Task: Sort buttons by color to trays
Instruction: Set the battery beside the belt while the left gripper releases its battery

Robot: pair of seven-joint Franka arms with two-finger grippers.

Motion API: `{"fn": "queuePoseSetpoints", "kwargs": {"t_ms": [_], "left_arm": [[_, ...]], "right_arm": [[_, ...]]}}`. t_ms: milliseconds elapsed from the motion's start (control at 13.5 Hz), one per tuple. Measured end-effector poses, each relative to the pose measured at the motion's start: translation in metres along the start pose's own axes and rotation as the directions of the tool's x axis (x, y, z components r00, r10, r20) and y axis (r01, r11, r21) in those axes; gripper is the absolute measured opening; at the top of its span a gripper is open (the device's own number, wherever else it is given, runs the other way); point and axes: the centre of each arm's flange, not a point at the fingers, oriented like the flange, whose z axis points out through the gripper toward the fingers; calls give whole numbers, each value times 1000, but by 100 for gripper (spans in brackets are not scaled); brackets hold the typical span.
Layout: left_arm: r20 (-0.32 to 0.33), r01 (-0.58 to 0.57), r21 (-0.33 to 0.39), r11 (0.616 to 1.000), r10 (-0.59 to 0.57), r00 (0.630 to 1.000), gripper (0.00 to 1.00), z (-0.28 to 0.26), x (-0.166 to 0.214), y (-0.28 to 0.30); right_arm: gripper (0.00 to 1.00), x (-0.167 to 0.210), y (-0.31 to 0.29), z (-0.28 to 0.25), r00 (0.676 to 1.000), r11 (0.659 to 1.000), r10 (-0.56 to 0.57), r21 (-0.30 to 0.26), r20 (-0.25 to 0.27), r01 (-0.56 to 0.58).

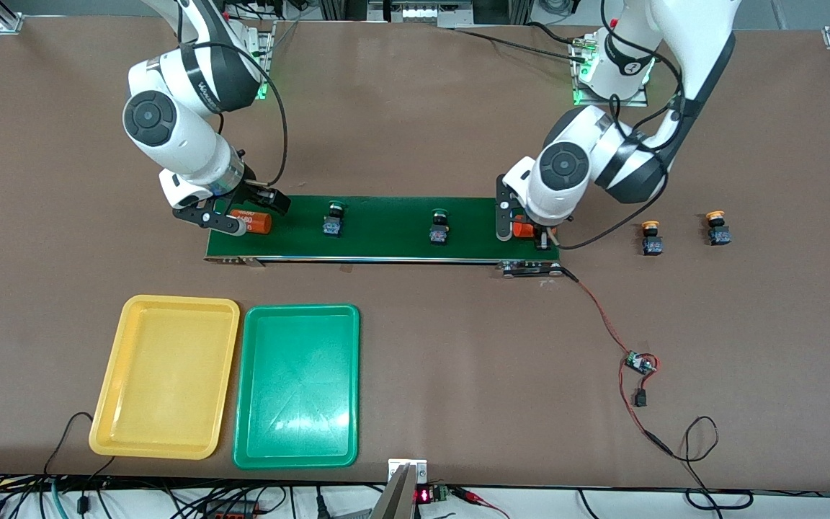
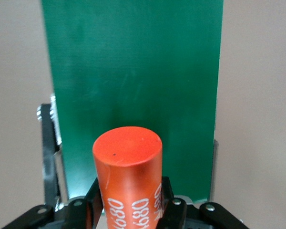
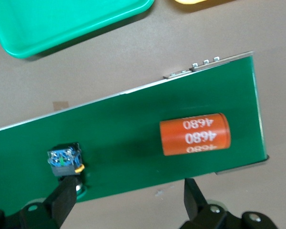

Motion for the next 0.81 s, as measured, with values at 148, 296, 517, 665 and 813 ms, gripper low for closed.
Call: {"fn": "queuePoseSetpoints", "kwargs": {"t_ms": [148, 296, 517, 665, 813], "left_arm": [[3, -11, -7, 1000, 11, 1000, 50, 5, 4, 2], [5, -20, -8, 1000, 20, 1000, 51, 6, 9, 4], [5, -25, -3, 1000, 25, 1000, 75, 4, 11, 6], [8, -20, 14, 1000, 20, 1000, 97, -9, 8, 4], [9, 25, 51, 998, -26, 1000, 100, -34, -14, -6]], "right_arm": [[100, -1, -10, 13, 1000, 1000, -15, 12, -6, 15], [100, -7, -26, 29, 999, 999, -41, 26, -15, 41], [100, -11, -43, 48, 997, 997, -63, 52, -35, 65], [100, -12, -49, 61, 996, 995, -81, 55, -45, 83], [98, -14, -52, 75, 991, 992, -124, 24, -54, 126]]}}
